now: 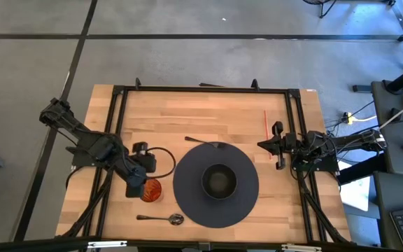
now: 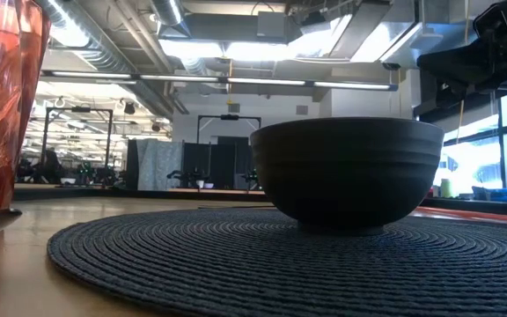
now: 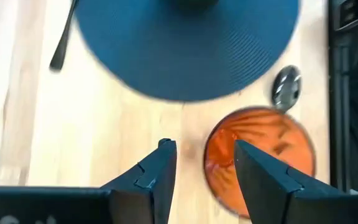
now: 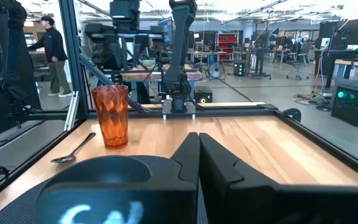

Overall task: Pick & Place Utensil
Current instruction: Put the orange cup on the black mat to the top right of the black bowl

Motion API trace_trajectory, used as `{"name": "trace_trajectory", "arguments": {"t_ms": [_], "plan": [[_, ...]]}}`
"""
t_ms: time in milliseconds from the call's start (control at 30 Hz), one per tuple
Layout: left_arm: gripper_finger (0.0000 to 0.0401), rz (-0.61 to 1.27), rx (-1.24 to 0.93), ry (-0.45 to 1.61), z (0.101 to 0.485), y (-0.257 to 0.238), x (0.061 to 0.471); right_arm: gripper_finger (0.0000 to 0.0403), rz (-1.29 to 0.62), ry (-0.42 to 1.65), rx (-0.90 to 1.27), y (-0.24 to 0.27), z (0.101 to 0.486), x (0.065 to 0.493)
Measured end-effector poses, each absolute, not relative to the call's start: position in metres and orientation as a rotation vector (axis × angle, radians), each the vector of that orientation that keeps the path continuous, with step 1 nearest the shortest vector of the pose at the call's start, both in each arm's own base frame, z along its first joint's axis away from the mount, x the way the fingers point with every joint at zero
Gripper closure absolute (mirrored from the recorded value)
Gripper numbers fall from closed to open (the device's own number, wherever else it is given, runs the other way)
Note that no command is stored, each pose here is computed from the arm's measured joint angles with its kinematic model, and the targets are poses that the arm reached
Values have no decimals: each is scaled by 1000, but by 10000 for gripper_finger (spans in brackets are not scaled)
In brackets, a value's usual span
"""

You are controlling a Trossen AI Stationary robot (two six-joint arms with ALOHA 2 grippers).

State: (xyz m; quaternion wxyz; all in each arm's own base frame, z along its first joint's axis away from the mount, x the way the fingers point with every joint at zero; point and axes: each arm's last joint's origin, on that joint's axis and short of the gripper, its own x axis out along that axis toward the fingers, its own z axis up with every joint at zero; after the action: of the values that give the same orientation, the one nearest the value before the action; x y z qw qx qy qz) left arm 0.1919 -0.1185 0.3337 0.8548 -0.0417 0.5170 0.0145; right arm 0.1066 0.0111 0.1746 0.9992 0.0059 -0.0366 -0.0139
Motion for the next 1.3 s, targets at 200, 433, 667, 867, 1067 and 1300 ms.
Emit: {"name": "trace_trajectory", "arguments": {"t_ms": [200,433,667,867,1067,1300], "plan": [[249,36,-132,1121,332,-120,191,399,-28,-73,12,11,175,107],[249,19,-132,1212,317,-129,202,399,-27,-36,24,11,171,107],[249,19,-128,1278,304,-137,211,399,-27,-34,25,11,171,107],[249,34,-109,1313,295,-139,219,399,-27,-34,27,11,171,107],[249,36,-66,1341,286,-141,226,399,-27,-34,28,11,171,107],[249,35,-6,1382,273,-144,235,399,-27,-34,27,11,171,107]]}}
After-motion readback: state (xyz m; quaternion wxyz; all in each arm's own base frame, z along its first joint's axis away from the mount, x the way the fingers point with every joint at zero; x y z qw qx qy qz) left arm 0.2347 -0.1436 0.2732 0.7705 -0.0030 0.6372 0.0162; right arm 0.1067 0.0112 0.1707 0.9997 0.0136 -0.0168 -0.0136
